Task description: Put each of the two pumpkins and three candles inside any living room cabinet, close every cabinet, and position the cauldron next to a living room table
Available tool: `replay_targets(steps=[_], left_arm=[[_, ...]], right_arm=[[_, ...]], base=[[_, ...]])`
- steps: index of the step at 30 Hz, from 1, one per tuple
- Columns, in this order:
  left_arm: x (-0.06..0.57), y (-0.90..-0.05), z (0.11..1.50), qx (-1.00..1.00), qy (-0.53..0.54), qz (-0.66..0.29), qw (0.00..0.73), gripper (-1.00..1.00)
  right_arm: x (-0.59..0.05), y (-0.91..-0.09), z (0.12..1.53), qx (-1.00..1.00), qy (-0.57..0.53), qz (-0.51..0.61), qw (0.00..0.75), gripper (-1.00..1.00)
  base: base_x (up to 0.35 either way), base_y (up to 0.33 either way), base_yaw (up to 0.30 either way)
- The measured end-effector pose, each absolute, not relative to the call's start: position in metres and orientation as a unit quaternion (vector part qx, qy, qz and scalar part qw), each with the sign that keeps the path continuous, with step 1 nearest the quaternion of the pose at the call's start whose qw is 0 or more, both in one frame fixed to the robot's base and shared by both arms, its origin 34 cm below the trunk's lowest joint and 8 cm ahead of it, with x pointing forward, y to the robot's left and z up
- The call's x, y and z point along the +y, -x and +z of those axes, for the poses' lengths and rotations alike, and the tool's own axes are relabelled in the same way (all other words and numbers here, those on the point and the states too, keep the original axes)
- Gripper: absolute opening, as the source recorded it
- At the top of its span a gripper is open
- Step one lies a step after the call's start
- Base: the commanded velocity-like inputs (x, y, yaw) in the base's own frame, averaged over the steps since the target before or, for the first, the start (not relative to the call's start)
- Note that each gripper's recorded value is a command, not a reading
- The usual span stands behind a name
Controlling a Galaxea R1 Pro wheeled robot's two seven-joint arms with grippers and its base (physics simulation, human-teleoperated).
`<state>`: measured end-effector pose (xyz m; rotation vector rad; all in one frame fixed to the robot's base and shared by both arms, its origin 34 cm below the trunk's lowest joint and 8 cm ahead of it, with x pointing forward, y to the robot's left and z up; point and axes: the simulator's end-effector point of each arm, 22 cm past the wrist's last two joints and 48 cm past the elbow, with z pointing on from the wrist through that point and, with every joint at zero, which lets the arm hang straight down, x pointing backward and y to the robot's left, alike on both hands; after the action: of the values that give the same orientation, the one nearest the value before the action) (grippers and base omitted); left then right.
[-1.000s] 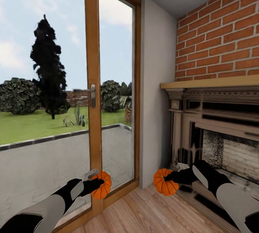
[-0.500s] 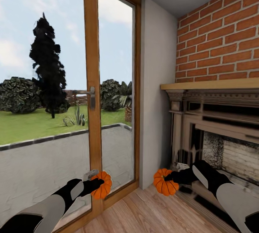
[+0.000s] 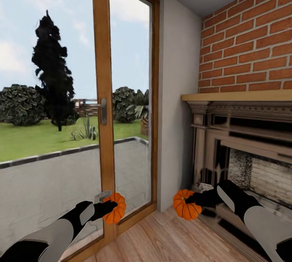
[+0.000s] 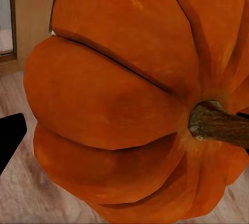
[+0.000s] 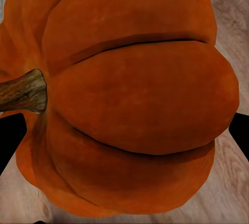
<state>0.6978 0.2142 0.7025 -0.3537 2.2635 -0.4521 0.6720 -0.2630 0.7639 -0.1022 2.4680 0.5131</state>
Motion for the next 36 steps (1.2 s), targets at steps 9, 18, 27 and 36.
replay_targets(steps=[9,18,27,36], left_arm=[[0.213,-0.700,0.712,0.894,0.140,-0.177,0.386,-1.00],[0.213,-0.701,0.721,0.897,0.141,-0.176,0.379,-1.00],[0.213,-0.702,0.730,0.900,0.142,-0.177,0.373,-1.00],[0.203,-0.700,0.724,0.901,0.140,-0.178,0.371,-1.00]], right_arm=[[-0.263,-0.674,0.773,0.934,0.037,0.194,0.297,-1.00],[-0.263,-0.677,0.783,0.936,0.035,0.195,0.290,-1.00],[-0.252,-0.679,0.792,0.937,0.039,0.200,0.282,-1.00],[-0.251,-0.679,0.789,0.938,0.039,0.201,0.279,-1.00]], base=[[0.000,0.000,-0.011],[0.000,0.000,-0.129],[0.000,0.000,-0.156],[-0.031,0.000,-0.062]])
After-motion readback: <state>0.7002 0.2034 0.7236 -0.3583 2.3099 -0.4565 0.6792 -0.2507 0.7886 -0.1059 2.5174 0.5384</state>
